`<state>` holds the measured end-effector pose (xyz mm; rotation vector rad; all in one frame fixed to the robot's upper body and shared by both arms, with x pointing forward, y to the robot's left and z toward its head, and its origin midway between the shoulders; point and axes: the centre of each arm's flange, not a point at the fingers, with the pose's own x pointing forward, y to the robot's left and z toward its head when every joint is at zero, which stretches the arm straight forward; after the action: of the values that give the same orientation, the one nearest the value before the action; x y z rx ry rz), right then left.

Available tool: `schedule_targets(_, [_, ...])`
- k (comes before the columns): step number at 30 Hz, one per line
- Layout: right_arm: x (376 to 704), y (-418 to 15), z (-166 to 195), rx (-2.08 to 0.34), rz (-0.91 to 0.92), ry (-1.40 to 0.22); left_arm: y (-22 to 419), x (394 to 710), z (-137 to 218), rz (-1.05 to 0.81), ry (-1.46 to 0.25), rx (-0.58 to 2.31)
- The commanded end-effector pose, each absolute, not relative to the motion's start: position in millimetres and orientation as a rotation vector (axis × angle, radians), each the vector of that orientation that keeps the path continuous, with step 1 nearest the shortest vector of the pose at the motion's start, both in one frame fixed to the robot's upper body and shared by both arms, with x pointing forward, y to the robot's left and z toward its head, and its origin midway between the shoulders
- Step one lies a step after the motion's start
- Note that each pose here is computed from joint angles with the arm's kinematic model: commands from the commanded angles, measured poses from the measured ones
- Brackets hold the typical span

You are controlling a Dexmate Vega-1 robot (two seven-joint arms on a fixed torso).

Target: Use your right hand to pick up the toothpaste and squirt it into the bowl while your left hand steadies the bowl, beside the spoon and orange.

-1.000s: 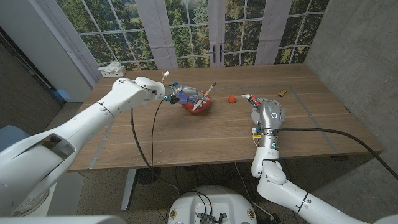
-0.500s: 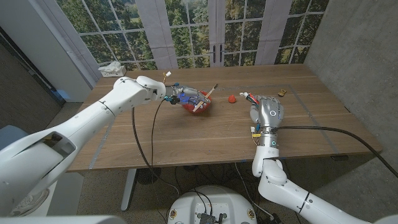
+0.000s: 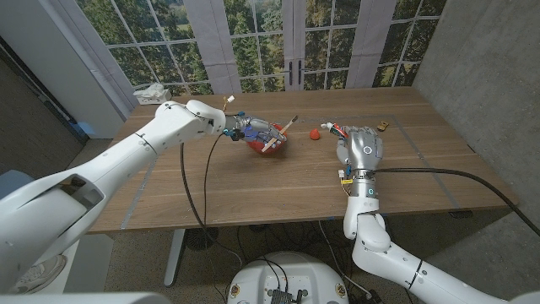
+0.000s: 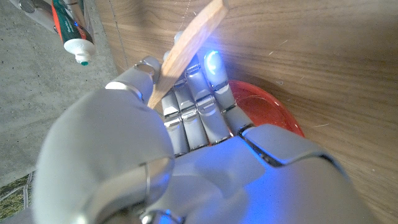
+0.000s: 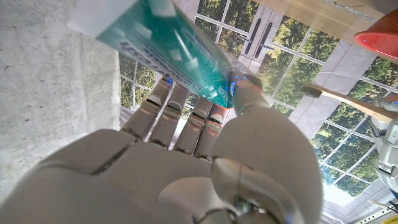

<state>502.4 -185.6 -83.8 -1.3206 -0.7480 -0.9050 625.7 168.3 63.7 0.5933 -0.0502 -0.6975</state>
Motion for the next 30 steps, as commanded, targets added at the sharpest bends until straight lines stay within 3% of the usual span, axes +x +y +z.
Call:
schedule_targets(1, [498,-182,-75,-1.368,-0.900,-0.781,161,628,67,-0.723,-0.036,0.636])
schedule_targets(30, [505,-173,-59,-1.470,-0.861,-0.868,143,640,71,-0.868,-0.037,0.618])
